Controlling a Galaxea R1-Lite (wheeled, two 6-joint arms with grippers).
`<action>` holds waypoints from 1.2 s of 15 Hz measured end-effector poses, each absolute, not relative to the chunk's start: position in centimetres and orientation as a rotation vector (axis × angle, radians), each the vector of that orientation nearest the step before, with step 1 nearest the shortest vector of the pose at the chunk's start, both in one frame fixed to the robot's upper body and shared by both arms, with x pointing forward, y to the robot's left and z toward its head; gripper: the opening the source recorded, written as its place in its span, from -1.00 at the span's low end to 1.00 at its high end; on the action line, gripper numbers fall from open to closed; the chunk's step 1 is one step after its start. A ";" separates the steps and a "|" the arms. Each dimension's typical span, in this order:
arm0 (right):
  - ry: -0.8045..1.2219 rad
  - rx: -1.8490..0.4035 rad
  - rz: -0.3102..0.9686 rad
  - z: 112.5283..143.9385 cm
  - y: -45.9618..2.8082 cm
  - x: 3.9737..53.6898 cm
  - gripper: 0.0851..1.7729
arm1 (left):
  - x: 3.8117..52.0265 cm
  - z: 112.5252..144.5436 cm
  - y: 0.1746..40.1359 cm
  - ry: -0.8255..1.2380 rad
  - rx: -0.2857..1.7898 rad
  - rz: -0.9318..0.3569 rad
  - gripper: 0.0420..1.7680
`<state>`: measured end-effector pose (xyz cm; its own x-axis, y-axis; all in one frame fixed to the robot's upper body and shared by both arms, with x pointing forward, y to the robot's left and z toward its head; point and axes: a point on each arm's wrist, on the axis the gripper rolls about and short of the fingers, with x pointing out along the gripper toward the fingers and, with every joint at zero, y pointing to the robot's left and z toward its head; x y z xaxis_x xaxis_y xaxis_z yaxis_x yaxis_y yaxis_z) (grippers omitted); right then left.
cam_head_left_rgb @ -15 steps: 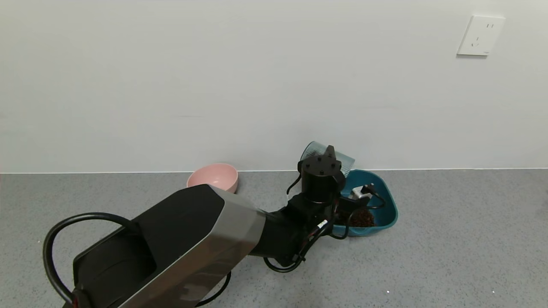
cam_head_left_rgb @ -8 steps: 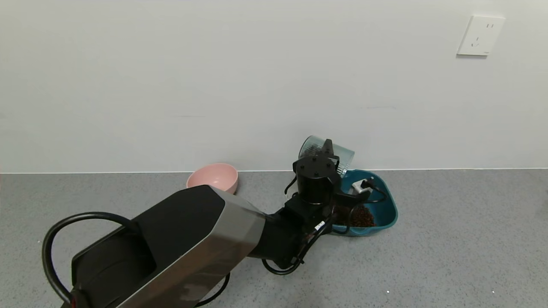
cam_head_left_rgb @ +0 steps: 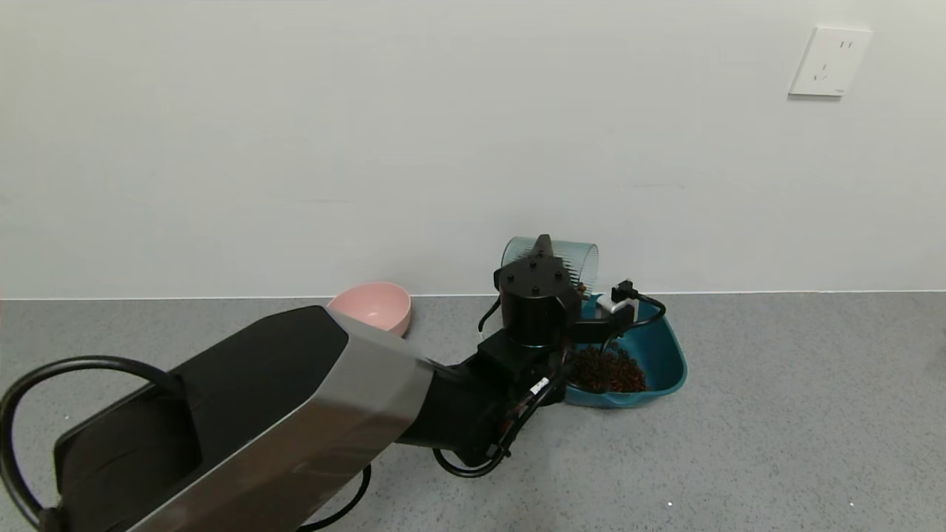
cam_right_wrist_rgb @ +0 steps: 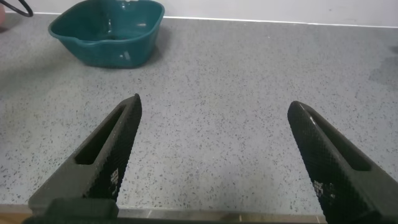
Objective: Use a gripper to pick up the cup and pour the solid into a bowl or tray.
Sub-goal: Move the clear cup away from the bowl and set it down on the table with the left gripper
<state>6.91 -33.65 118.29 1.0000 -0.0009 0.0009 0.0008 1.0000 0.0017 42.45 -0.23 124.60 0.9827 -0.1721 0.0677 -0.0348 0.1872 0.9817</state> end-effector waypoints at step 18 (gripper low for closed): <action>-0.001 0.002 -0.001 118.3 -33.6 6.9 0.93 | 43.0 130.2 7.1 -0.012 0.414 -0.207 0.44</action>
<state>6.91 -33.65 118.29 1.0000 -0.0013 0.0009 0.0013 1.0000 0.0017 43.03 7.06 130.19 0.9790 -0.2017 -0.0307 0.1969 0.8950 0.4003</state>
